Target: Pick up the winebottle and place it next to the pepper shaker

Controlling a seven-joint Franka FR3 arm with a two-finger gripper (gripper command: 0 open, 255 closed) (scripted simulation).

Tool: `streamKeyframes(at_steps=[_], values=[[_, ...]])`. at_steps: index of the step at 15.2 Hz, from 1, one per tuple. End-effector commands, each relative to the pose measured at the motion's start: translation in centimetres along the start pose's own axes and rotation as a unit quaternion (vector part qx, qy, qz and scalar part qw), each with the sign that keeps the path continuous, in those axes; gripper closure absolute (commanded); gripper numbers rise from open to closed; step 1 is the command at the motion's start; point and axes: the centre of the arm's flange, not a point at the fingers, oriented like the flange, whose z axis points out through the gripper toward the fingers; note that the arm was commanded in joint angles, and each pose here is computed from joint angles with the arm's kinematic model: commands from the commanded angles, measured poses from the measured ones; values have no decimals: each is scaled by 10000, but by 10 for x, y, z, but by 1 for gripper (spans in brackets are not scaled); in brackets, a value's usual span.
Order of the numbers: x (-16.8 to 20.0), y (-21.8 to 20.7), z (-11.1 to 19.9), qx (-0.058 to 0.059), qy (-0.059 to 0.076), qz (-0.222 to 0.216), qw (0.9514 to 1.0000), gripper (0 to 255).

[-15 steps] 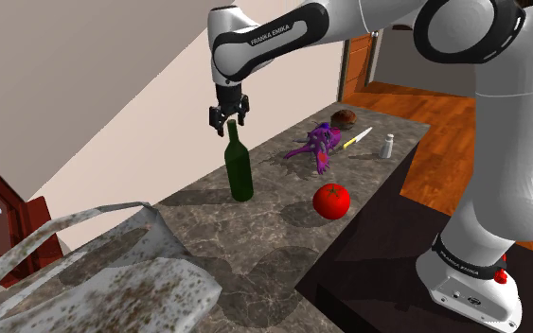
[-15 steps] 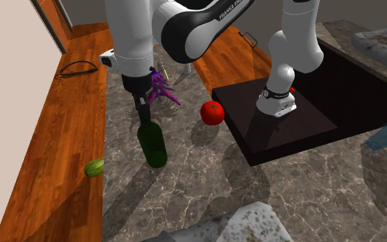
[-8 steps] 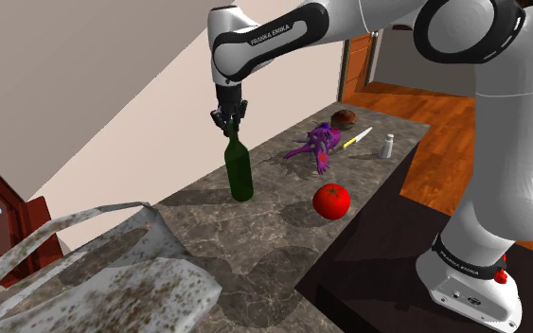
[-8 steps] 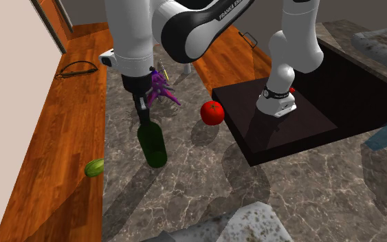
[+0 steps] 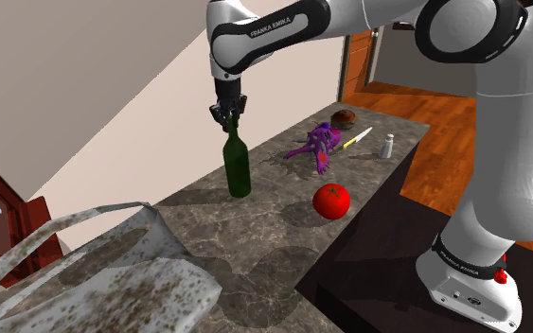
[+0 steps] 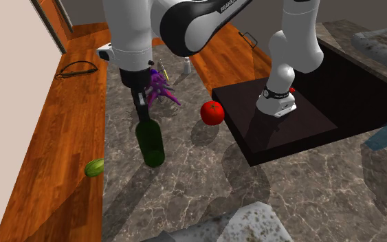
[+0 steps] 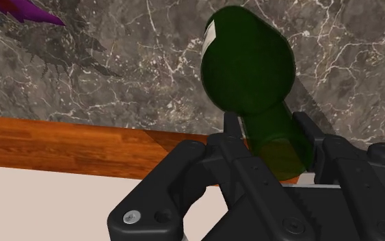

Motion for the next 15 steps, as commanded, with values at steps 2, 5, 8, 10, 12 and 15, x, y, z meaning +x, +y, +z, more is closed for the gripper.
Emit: streamKeyframes(at_steps=[2, 5, 8, 10, 12, 15], values=[[2, 0, -15, 0, 1, 0, 10000, 255], [4, 0, -31, 0, 1, 0, 10000, 255], [6, 0, -47, 0, 1, 0, 10000, 255], [7, 0, -57, 0, 1, 0, 10000, 255], [9, 0, -68, 0, 1, 0, 10000, 255], [11, 0, -83, 0, 1, 0, 10000, 255]])
